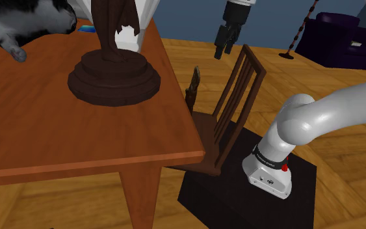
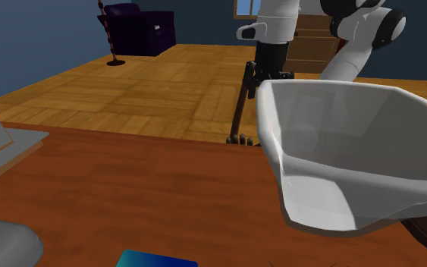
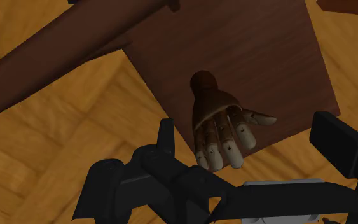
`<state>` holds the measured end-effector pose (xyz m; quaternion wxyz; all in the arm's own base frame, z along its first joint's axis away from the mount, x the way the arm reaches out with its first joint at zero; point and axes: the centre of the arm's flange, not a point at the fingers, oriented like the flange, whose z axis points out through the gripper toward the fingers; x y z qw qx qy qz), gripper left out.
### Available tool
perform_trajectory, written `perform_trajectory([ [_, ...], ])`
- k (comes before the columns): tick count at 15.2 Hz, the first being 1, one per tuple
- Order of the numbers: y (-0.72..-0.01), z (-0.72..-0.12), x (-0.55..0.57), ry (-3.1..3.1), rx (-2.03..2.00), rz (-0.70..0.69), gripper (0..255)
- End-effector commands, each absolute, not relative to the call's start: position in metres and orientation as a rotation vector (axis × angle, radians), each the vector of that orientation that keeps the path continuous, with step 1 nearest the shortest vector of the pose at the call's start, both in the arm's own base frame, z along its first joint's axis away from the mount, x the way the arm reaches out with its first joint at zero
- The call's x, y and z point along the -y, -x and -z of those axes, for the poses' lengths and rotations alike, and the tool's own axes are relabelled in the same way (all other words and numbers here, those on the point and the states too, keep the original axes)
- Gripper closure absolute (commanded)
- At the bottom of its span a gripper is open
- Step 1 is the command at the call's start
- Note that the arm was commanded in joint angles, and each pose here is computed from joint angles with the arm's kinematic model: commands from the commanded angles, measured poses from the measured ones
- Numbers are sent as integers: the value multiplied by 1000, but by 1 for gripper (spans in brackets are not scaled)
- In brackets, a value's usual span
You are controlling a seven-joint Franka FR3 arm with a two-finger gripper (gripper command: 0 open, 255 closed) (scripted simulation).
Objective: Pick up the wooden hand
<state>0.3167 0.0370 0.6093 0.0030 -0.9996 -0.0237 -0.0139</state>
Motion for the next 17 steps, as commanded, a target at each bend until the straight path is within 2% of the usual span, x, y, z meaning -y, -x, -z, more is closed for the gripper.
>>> perform_trajectory([
  [1,-317,-609,-37,3134,74,44,0],
  [13,-399,-501,-117,2675,-1620,-132,0],
  [17,-401,-484,-117,2665,-1637,-134,0],
])
